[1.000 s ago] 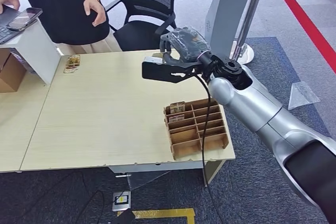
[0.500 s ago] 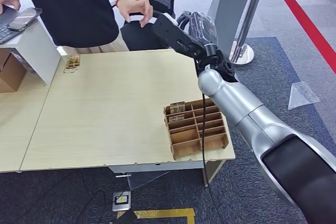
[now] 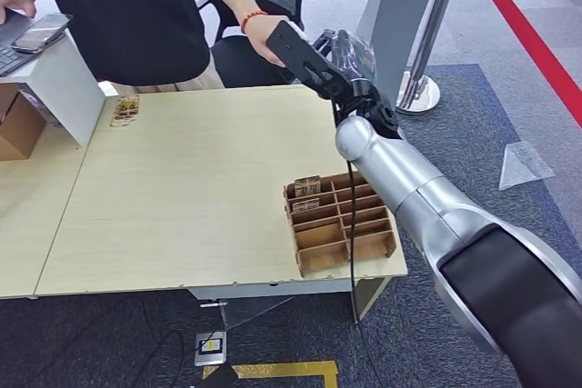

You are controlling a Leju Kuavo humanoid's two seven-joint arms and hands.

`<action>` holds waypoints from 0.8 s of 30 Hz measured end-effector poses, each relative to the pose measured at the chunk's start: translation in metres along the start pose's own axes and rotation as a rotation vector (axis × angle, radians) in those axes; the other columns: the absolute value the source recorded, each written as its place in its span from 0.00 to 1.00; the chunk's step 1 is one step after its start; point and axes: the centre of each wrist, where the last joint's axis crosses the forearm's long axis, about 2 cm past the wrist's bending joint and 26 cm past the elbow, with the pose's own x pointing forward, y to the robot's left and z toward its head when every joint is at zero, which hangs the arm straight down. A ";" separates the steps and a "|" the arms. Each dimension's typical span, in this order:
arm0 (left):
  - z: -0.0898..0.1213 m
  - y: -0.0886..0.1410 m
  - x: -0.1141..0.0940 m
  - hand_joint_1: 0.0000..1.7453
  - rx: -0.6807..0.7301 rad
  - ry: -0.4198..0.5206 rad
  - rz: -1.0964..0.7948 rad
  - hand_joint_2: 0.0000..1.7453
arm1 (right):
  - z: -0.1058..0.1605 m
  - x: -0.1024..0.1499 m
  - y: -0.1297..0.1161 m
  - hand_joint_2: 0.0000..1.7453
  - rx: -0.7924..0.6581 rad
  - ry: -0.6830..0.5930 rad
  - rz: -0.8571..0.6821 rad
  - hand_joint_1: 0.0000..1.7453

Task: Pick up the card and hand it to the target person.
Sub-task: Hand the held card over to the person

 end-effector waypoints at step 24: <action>0.001 -0.001 -0.003 0.00 0.012 0.003 0.027 0.00 | 0.005 -0.004 0.007 1.00 0.064 -0.018 0.148 0.00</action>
